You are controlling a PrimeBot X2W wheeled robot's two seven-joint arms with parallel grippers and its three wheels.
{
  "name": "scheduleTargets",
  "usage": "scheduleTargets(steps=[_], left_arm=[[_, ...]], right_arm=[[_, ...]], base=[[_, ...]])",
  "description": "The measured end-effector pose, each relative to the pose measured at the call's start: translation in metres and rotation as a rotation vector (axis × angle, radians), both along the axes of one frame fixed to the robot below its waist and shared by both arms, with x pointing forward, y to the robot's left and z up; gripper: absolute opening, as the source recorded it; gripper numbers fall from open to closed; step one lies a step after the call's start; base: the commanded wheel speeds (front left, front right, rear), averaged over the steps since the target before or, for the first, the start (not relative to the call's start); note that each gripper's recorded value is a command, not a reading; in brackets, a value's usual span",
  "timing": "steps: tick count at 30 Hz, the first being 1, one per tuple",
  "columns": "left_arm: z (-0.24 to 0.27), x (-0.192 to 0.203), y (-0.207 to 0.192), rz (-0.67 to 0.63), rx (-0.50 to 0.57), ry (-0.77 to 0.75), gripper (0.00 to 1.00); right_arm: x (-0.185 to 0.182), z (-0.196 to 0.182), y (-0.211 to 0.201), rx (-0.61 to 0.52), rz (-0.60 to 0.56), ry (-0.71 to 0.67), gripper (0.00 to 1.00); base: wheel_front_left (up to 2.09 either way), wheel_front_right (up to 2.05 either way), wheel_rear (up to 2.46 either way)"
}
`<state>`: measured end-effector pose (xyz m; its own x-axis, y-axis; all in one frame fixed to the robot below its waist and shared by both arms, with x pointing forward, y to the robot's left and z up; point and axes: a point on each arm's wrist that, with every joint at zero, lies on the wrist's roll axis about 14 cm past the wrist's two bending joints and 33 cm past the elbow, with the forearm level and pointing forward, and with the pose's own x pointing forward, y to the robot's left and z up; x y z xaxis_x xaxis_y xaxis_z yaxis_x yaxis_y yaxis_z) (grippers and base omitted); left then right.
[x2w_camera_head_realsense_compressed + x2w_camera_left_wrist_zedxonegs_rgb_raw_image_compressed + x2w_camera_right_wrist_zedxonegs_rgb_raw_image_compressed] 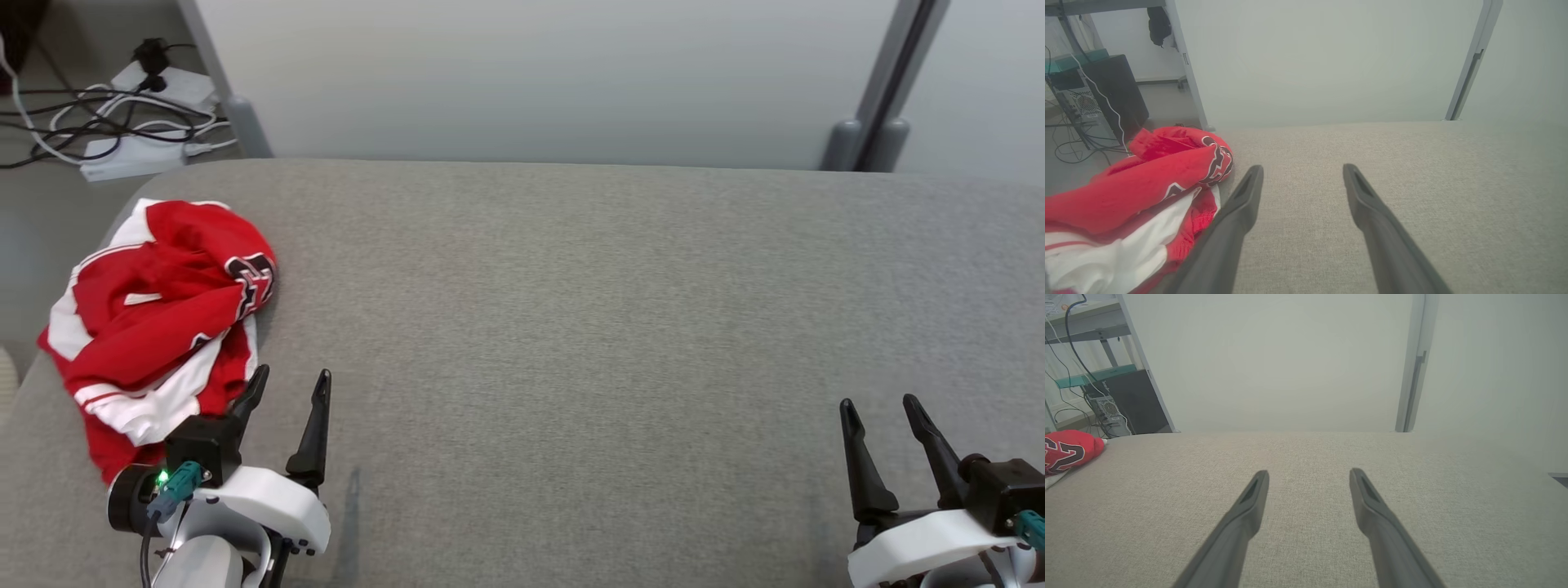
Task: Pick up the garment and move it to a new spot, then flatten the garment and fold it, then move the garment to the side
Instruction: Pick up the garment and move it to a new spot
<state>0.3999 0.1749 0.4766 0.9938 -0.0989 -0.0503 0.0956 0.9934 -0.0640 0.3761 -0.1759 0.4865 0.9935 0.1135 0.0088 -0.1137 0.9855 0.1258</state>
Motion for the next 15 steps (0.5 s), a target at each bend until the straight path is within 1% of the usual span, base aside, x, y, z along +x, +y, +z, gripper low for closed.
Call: scheduleTargets(steps=[6,15], left_arm=[[0.005,-0.010,0.028,0.085,-0.005,-0.015,1.00],[0.007,-0.041,0.076,0.236,-0.019,-0.022,1.00]], right_arm=[[0.012,0.000,0.030,-0.003,0.089,-0.001,1.00],[0.028,-0.002,0.088,0.001,0.254,0.002,1.00]], base=[[0.00,0.00,0.00],[0.00,0.00,0.00]])
